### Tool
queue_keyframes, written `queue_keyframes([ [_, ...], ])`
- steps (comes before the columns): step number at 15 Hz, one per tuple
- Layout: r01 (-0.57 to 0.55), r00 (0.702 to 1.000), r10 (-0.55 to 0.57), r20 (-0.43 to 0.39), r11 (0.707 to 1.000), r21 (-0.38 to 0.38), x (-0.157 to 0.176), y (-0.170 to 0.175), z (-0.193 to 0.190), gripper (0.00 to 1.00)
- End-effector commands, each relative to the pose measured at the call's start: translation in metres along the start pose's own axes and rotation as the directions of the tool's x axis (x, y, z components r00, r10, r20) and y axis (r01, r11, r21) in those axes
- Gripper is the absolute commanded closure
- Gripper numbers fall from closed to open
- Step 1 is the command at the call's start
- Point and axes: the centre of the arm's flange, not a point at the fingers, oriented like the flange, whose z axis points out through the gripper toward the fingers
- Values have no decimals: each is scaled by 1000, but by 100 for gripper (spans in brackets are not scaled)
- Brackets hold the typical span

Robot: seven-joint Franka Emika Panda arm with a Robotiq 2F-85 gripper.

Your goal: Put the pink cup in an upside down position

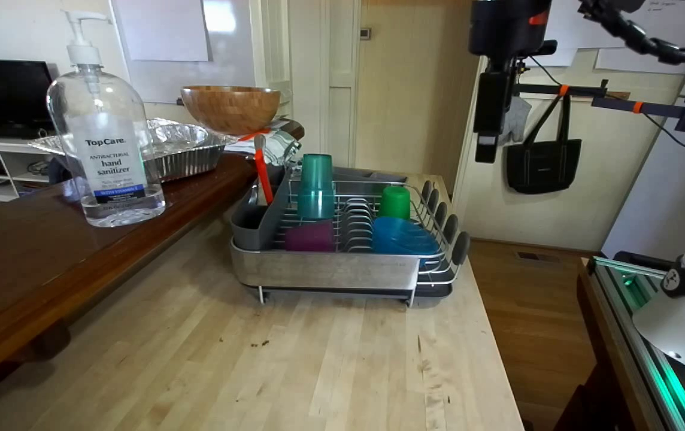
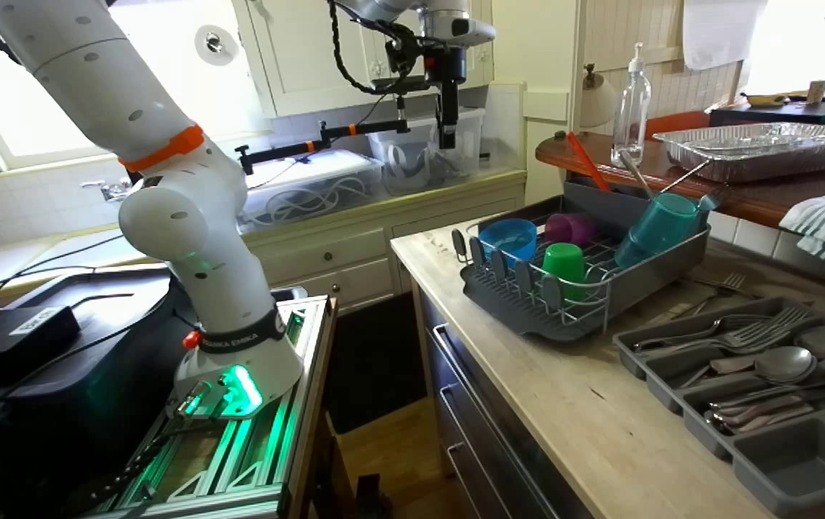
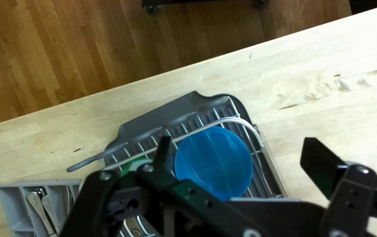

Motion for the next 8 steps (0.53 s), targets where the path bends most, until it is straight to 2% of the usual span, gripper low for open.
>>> queue_keyframes([
  [1,22,1000,-21,-14,998,54,22,-4,18,0],
  [5,17,996,-8,-86,994,112,44,-4,33,0],
  [8,-36,995,47,-85,991,132,67,-5,54,0],
])
